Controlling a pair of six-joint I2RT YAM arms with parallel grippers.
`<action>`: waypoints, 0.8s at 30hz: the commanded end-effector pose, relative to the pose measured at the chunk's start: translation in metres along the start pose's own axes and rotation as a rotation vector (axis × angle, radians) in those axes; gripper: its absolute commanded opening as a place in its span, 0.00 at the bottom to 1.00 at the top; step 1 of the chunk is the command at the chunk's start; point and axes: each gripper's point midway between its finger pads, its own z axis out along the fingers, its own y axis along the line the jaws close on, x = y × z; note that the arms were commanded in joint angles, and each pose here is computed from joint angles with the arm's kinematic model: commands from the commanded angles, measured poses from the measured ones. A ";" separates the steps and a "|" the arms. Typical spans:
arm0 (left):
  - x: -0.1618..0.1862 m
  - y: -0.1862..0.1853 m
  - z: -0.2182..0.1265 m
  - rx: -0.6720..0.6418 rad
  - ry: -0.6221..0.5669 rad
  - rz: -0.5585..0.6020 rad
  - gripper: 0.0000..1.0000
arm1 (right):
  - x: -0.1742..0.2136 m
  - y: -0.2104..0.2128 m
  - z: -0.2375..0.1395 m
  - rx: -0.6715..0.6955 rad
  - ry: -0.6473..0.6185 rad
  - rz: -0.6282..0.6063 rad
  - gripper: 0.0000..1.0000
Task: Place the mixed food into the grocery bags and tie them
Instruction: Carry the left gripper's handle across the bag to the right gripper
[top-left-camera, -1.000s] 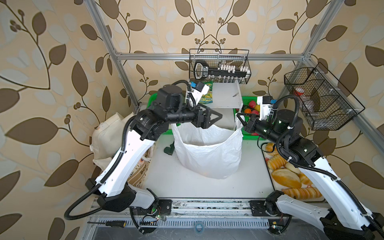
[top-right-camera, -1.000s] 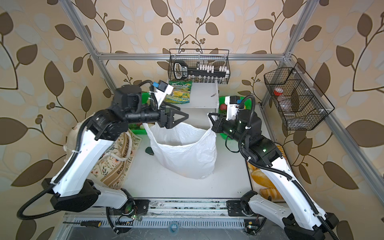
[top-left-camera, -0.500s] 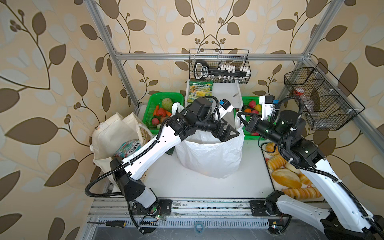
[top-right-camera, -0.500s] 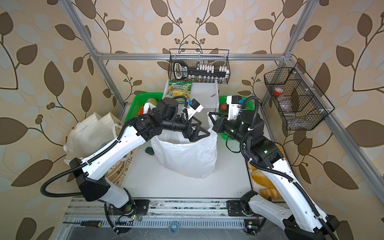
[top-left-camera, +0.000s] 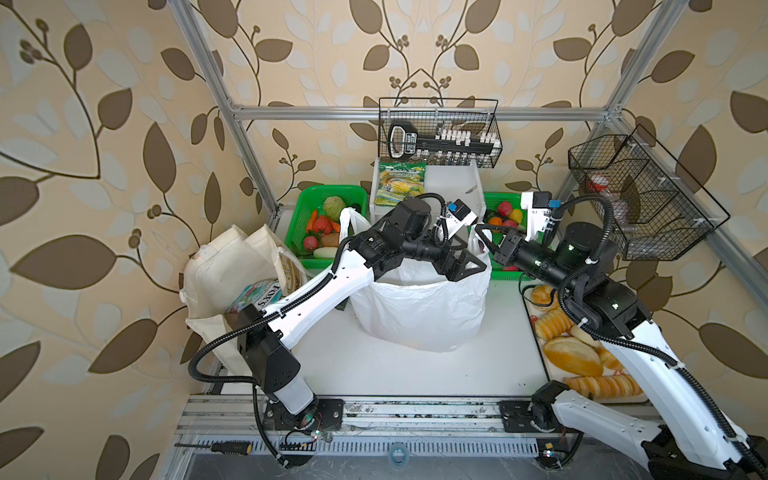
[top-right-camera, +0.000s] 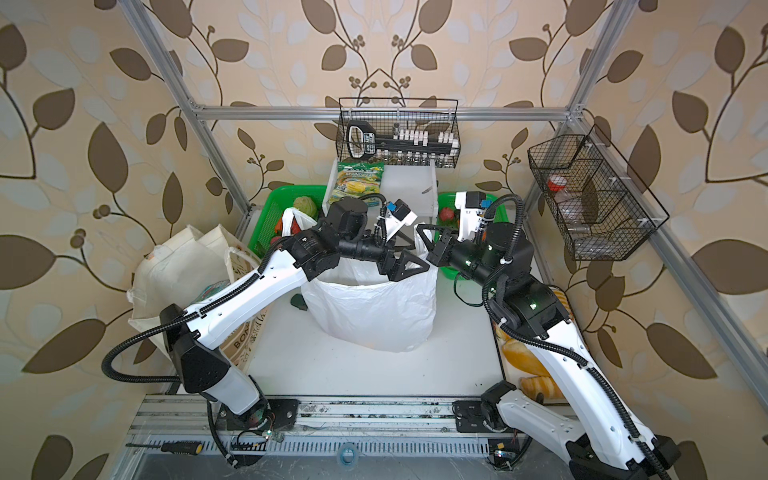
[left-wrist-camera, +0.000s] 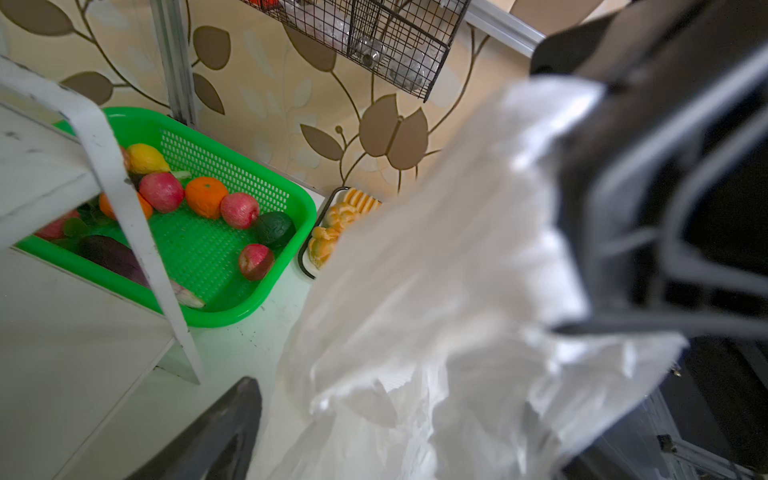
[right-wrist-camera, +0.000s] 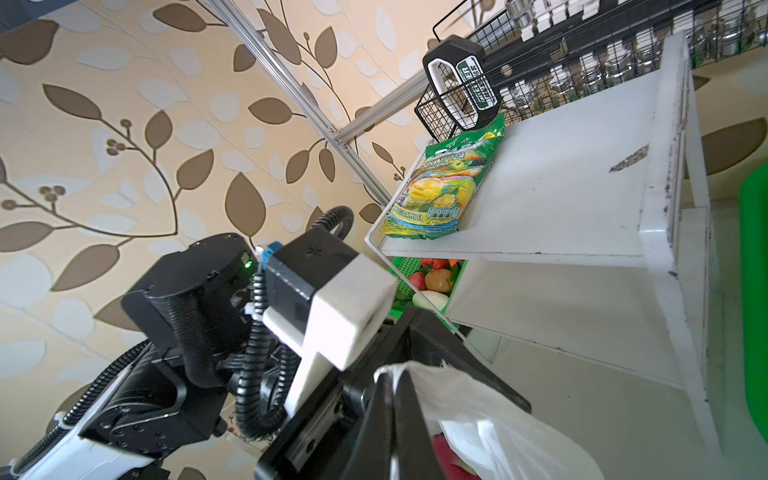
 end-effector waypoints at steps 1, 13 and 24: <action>-0.031 -0.018 -0.009 0.057 -0.086 0.045 0.78 | -0.002 0.003 -0.005 -0.026 -0.015 0.014 0.00; -0.043 -0.031 -0.016 0.112 -0.145 -0.007 0.14 | 0.005 -0.006 -0.005 -0.033 0.007 0.039 0.10; -0.024 -0.029 -0.023 0.084 -0.141 -0.061 0.00 | -0.015 -0.017 -0.035 -0.089 -0.054 -0.043 0.57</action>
